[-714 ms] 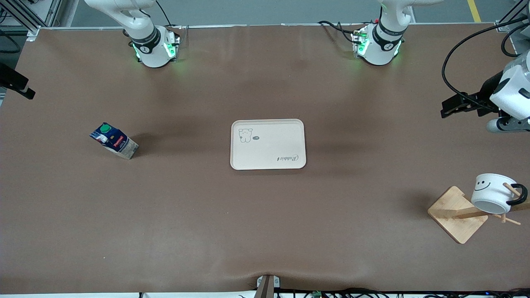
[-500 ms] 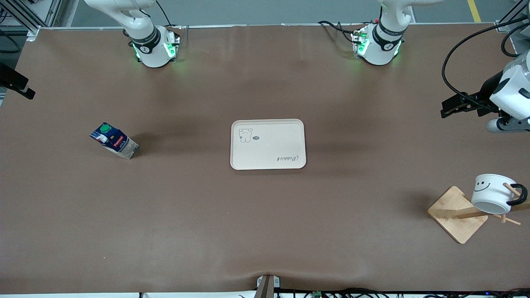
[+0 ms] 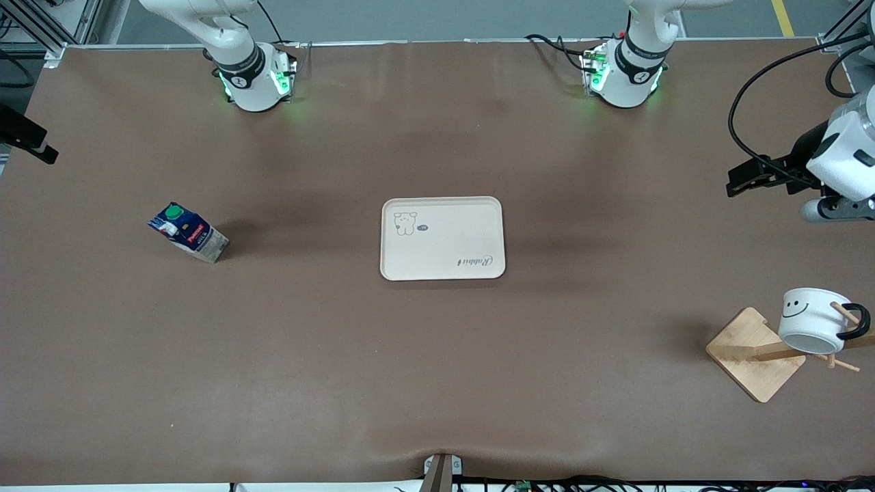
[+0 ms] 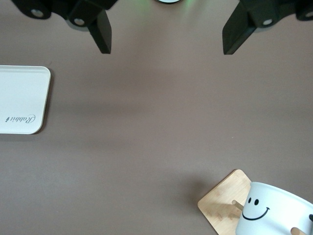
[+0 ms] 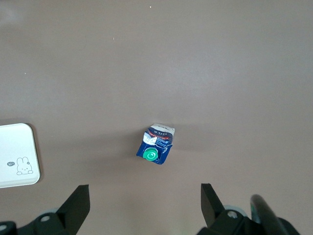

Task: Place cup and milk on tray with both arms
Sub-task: 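Move the left gripper toward the white mug on the wooden stand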

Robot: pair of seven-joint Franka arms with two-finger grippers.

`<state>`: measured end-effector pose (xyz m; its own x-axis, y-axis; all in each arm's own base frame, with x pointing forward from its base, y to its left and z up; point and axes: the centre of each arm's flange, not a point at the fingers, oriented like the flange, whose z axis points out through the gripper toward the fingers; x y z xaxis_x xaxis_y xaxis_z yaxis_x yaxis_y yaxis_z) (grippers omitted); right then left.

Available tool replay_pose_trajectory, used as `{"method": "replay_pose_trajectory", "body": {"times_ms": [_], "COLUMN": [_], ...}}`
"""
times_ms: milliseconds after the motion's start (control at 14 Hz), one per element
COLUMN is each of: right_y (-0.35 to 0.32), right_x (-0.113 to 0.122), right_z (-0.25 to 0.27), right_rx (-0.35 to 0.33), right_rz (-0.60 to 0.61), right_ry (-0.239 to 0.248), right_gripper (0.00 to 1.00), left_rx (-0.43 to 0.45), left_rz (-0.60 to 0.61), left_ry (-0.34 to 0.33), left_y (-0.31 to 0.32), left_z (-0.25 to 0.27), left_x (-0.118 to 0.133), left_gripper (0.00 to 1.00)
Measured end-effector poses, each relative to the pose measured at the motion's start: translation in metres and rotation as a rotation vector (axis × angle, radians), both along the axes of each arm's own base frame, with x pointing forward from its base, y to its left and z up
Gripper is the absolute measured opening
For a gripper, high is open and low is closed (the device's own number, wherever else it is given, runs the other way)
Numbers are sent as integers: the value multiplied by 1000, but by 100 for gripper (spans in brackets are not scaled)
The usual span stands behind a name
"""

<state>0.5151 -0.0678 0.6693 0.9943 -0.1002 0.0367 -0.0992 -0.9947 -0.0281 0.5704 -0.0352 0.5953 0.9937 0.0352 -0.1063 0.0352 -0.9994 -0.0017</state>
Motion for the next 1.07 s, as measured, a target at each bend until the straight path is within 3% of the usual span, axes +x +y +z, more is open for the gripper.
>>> {"method": "replay_pose_trajectory", "body": {"times_ms": [571,1071], "right_y": [0,0], "right_x": [1,2], "right_z": [-2,-3], "right_rx": [0,0], "right_rz": [0,0], "right_ry": [4,6], "right_gripper": [100,100], "left_rx": [58,83], "left_rz": [5,80], "left_ry": [2,-103], "left_y": [10,5], "left_z": [-6,-21], "left_x": [6,19], "left_gripper": [100,100]}}
